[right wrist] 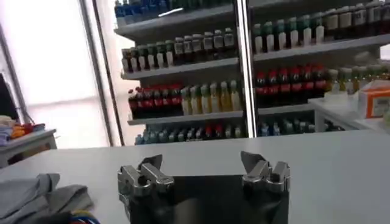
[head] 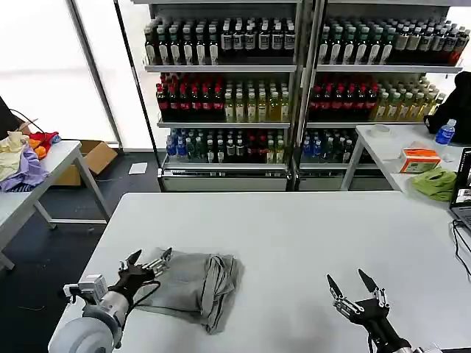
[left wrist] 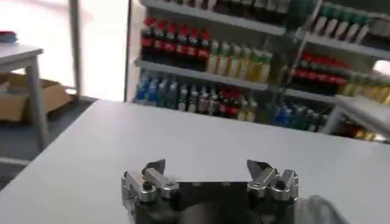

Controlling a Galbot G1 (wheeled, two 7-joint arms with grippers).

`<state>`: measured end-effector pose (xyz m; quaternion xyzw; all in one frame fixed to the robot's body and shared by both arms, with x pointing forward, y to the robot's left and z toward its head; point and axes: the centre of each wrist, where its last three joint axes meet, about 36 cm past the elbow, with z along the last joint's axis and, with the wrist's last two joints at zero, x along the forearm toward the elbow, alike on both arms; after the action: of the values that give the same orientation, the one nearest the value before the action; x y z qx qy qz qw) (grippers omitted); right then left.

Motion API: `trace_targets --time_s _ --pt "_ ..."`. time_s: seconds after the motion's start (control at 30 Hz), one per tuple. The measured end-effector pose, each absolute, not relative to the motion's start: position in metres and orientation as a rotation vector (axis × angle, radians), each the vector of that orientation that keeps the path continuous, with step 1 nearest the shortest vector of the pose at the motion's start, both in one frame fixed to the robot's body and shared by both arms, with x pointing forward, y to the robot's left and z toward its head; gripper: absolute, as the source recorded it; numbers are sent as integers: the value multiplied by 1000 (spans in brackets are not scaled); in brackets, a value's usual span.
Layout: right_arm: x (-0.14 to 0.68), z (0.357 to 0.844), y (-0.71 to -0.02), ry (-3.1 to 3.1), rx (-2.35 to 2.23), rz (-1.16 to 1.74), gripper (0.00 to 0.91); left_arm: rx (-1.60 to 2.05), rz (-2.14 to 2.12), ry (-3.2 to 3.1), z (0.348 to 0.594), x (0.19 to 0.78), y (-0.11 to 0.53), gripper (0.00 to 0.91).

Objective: Fold and organize the clothes.

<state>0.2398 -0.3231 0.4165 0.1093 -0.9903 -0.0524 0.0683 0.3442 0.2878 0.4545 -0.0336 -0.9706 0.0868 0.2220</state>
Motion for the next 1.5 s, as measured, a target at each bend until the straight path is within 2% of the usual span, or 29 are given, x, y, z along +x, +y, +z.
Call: trace_targets --time_s 0.37,0.6,0.63,0.67,0.7,0.73,0.77,0.8,1.5 --pt "240 423 -317 -2999 348 -168 907 57 242 -2585 415 353 300 907" --pt "240 424 -315 -3004 350 -174 907 75 233 -2552 401 347 295 907" --pt "241 424 -315 -3006 350 -174 907 75 233 -2550 399 347 293 867" --pt "241 424 -315 -3007 350 -173 907 76 233 -2549 398 346 292 867" --pt "241 425 -316 -3009 350 -172 907 77 232 -2548 397 345 290 403" --pt "242 425 -316 -3011 347 -170 907 76 235 -2548 396 344 288 282" --pt "242 425 -316 -3012 346 -169 907 73 237 -2548 395 343 286 50" --pt "242 425 -317 -3014 344 -168 907 73 239 -2549 394 343 284 20" --pt "244 422 -319 -3018 333 -168 907 10 350 -2563 378 335 261 10"
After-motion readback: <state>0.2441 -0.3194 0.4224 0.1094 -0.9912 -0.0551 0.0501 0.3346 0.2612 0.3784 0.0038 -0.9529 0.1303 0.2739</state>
